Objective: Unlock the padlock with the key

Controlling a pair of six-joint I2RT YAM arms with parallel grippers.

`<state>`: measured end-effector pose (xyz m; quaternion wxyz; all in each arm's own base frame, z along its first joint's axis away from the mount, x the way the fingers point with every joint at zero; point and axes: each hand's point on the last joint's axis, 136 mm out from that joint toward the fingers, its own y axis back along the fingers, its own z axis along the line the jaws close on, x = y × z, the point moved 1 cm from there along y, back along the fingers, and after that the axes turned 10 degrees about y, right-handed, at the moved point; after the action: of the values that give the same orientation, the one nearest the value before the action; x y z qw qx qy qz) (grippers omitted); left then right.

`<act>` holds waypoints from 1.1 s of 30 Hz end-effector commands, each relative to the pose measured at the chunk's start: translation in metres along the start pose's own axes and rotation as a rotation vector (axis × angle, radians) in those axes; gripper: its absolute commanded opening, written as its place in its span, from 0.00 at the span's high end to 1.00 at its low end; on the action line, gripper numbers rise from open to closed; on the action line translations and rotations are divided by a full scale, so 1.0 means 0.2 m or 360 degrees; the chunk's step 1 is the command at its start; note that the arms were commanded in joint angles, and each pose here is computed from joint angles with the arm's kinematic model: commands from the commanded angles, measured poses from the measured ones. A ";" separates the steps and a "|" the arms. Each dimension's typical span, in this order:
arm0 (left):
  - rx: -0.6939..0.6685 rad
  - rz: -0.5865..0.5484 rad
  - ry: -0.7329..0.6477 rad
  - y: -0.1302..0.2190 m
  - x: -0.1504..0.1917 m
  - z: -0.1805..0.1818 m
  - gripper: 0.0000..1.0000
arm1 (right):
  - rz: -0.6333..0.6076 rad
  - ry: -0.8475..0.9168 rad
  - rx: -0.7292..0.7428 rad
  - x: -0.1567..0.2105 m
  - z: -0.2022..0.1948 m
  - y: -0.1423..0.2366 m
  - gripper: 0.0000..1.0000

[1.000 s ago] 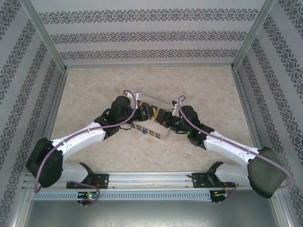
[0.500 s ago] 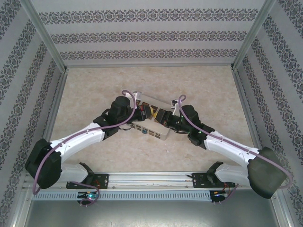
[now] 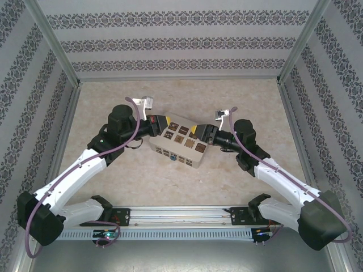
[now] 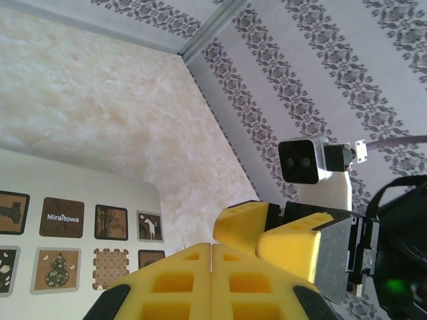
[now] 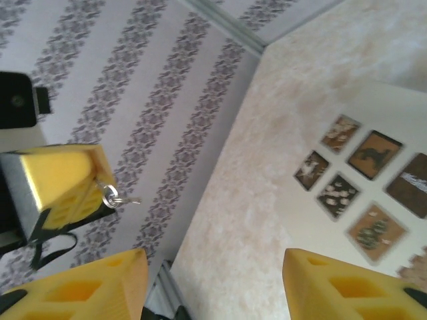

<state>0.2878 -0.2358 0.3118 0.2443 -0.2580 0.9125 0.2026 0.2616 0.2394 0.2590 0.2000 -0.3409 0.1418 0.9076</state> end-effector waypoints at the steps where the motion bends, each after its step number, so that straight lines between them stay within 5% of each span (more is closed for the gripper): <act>1: 0.0081 0.0102 -0.0048 0.06 0.02 -0.08 1.00 | -0.0017 0.0215 -0.0315 -0.11 0.26 0.00 0.43; 9: 0.0155 0.0110 -0.0049 0.08 0.01 -0.14 1.00 | 0.0075 0.0259 -0.0512 -0.10 0.44 -0.13 0.45; 33: 0.0163 0.0072 -0.0001 0.08 0.00 -0.11 1.00 | 0.0219 0.0201 -0.0552 0.00 0.43 -0.27 0.72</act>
<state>0.2731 -0.2375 0.3231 0.2415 -0.2180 0.9287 0.1779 0.2430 0.3155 0.2969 0.0769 -0.3911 0.0458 0.9160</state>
